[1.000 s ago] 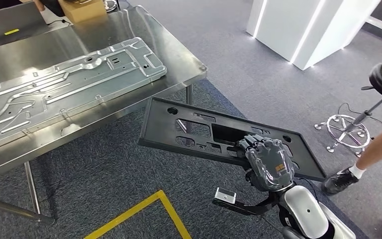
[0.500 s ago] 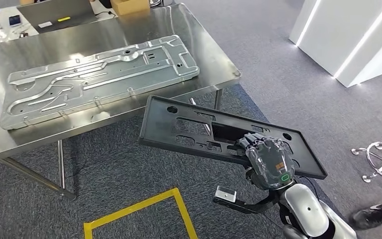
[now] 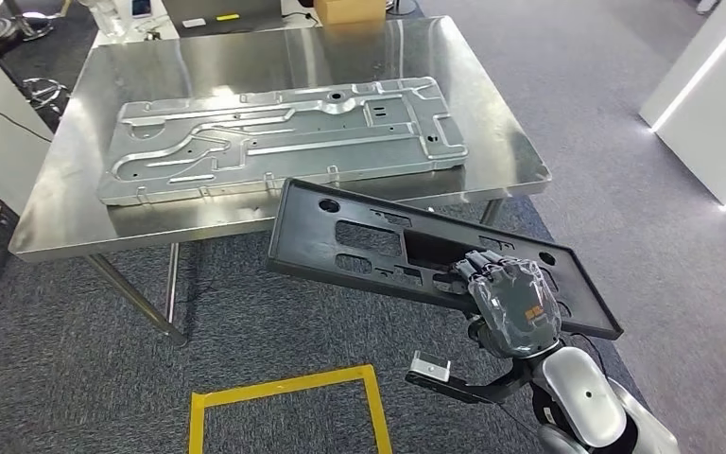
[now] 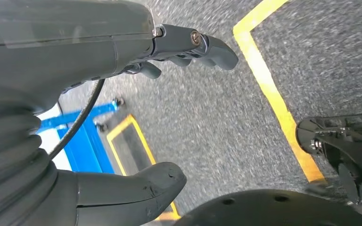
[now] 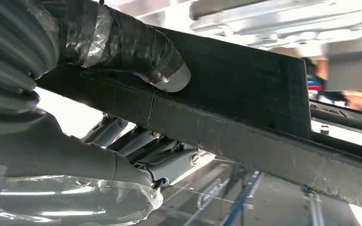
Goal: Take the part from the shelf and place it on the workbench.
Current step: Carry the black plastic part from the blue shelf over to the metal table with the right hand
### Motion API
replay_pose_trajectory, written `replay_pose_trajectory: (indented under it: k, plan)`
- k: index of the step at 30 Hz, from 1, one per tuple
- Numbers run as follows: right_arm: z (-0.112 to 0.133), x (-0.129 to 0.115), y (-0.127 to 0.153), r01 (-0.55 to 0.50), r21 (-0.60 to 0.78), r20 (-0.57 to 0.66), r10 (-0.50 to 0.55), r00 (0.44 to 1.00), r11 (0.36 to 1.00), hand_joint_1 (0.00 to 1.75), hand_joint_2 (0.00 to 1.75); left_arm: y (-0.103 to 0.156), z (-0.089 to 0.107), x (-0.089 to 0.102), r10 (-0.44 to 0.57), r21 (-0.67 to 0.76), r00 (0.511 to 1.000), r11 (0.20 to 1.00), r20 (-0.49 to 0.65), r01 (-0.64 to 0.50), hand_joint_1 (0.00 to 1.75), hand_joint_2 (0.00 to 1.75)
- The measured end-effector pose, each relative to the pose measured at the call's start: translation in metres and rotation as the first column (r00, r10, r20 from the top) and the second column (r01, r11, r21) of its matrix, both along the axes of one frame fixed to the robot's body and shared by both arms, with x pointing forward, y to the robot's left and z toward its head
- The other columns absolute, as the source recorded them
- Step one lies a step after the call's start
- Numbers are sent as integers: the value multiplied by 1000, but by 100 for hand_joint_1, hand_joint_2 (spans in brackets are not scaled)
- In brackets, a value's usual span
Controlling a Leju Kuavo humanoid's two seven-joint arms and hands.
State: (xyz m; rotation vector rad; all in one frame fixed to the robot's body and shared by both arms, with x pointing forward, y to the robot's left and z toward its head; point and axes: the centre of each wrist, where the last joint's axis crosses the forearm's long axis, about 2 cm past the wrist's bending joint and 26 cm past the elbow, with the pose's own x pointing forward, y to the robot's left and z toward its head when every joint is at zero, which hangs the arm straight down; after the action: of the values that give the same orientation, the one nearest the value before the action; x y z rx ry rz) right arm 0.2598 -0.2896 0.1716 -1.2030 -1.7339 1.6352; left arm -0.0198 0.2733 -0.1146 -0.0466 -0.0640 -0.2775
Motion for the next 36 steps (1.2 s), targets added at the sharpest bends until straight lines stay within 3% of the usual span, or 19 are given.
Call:
replay_pose_trajectory:
  k: [36]
  plan:
    - [25, 19, -13, 23, -65, 29, -21, 999, 998, 169, 175, 0, 0, -1, 15, 14, 1000, 1000, -12, -15, 0, 175]
